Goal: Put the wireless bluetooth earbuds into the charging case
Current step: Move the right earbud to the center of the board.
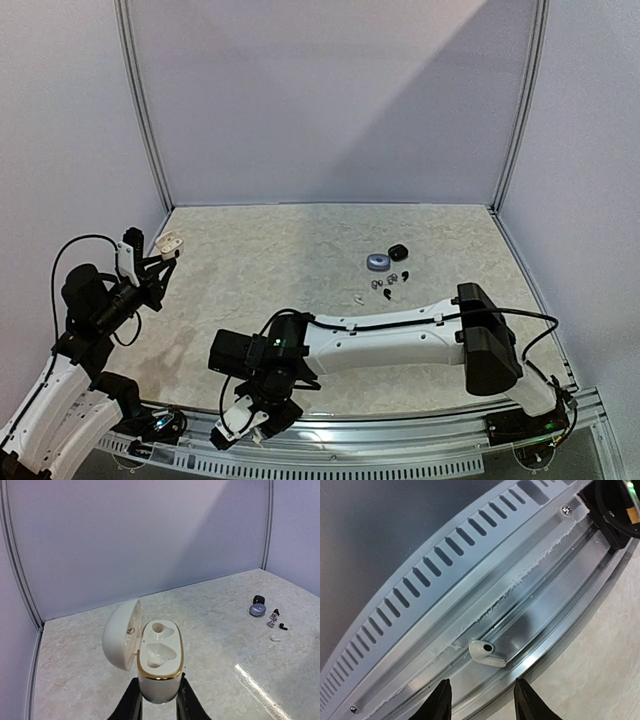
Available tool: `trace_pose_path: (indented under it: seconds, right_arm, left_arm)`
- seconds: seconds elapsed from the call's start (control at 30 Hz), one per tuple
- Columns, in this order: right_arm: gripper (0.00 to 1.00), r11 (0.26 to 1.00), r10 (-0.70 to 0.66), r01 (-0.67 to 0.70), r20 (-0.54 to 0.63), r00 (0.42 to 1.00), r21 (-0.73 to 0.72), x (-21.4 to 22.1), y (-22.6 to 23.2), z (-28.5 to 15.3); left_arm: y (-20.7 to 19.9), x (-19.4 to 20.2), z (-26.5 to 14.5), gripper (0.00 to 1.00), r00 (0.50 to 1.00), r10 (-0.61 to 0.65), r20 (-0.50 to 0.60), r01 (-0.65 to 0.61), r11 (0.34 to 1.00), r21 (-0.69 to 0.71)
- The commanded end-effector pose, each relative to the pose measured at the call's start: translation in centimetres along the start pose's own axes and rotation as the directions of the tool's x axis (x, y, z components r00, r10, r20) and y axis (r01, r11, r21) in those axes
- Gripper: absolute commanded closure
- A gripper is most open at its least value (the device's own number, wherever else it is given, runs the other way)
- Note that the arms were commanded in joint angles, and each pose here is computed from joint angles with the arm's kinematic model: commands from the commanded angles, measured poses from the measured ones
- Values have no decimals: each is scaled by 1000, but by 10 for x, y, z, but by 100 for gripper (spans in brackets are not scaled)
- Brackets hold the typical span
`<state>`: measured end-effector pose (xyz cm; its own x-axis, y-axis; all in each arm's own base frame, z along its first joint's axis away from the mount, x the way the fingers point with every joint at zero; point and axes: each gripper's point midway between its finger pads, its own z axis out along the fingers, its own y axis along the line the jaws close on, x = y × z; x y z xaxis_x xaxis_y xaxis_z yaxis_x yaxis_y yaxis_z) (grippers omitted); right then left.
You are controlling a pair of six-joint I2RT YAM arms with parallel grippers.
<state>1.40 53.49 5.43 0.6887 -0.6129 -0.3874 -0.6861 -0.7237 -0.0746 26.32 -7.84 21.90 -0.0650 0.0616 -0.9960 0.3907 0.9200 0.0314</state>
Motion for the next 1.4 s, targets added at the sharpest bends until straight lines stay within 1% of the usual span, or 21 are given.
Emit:
trace_pose_path:
  seconds: [0.0, 0.17, 0.3, 0.7, 0.97, 1.13, 1.27, 1.37]
  right_arm:
    - [57, 998, -52, 52, 0, 999, -25, 3, -1, 23]
    - [62, 998, -60, 60, 28, 998, -19, -3, -5, 29]
    - [66, 998, -62, 63, 26, 998, -14, -3, -8, 35]
    - [67, 995, -89, 88, -11, 996, -40, 0, 2, 51]
    - [65, 988, -148, 146, -33, 988, -41, -2, 6, 57]
    - [65, 977, -213, 212, -53, 976, -23, -10, 10, 59]
    - [67, 965, -261, 262, -79, 962, -7, -13, 12, 60]
    - [69, 963, -268, 269, -85, 960, -3, -13, 11, 60]
  left_arm:
    - [-1, 3, 1, 100, 1000, -5, 0, 5, 1000, 13]
    - [-1, 2, 0, 100, 1000, -7, 4, 7, 1000, 14]
    - [-1, 1, 0, 100, 1000, -8, 6, 8, 1000, 13]
    - [0, 1, 0, 100, 1000, -5, 10, 5, 1000, 9]
    - [0, 2, 0, 100, 1000, -5, 6, 5, 1000, 11]
    - [-1, 2, 0, 100, 1000, -6, 7, 6, 1000, 15]
    - [-1, 2, 0, 100, 1000, -2, 8, 1, 1000, 16]
    - [-1, 1, -1, 100, 1000, 0, 10, 0, 1000, 15]
